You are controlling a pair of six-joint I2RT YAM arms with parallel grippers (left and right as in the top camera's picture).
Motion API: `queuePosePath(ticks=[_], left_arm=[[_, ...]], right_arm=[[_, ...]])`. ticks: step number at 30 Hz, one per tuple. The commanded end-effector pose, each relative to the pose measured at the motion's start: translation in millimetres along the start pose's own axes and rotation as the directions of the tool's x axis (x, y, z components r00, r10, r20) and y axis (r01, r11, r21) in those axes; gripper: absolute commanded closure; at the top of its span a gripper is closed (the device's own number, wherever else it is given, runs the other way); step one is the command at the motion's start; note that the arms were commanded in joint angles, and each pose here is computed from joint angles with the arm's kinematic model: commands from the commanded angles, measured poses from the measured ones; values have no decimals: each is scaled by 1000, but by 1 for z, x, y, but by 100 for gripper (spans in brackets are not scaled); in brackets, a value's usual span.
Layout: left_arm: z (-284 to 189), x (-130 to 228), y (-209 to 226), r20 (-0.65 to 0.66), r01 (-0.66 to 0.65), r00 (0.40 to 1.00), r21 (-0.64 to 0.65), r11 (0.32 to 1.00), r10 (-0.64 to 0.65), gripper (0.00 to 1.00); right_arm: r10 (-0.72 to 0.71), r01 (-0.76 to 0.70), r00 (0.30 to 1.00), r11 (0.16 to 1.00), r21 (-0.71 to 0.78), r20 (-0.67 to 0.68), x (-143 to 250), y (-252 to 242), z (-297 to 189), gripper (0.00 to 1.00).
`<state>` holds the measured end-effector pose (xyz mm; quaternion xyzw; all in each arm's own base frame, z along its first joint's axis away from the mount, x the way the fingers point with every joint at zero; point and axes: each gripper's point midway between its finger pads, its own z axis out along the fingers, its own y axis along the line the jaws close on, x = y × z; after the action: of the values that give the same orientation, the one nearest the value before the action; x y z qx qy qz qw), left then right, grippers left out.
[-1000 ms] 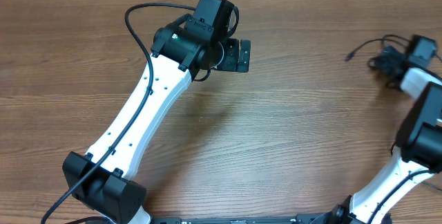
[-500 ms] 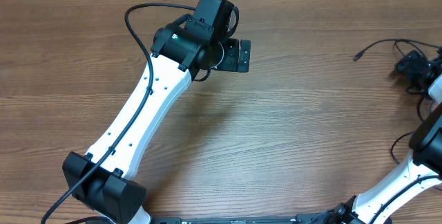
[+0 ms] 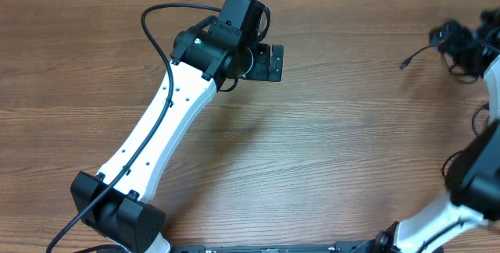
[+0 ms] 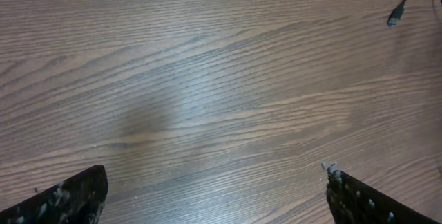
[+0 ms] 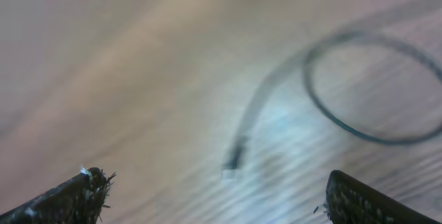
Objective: Untangle cables
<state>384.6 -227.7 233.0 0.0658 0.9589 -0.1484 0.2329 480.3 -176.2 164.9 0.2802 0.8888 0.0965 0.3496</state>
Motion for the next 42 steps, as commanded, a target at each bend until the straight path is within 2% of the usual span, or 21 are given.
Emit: queuePosePath(ticks=[1,9,17,42], left_arm=[[-11,-5,-5,27,9,1000,17,1000,-9,1],[-11,-5,-5,28,9,1000,17,1000,-10,0],[-11,-5,-5,27,9,1000,17,1000,-9,0],[-11,-5,-5,27,9,1000,17,1000,-9,0]], right_arm=[[-76,86,991,993,-86,112,-22,61,-65,0],[-209,211,977,957,-200,32,37,147,-121,0],[-270,236,953,946,-222,-137,93,164,-122,0],[-267,230,950,949,-214,-164,99,161,-123,0]])
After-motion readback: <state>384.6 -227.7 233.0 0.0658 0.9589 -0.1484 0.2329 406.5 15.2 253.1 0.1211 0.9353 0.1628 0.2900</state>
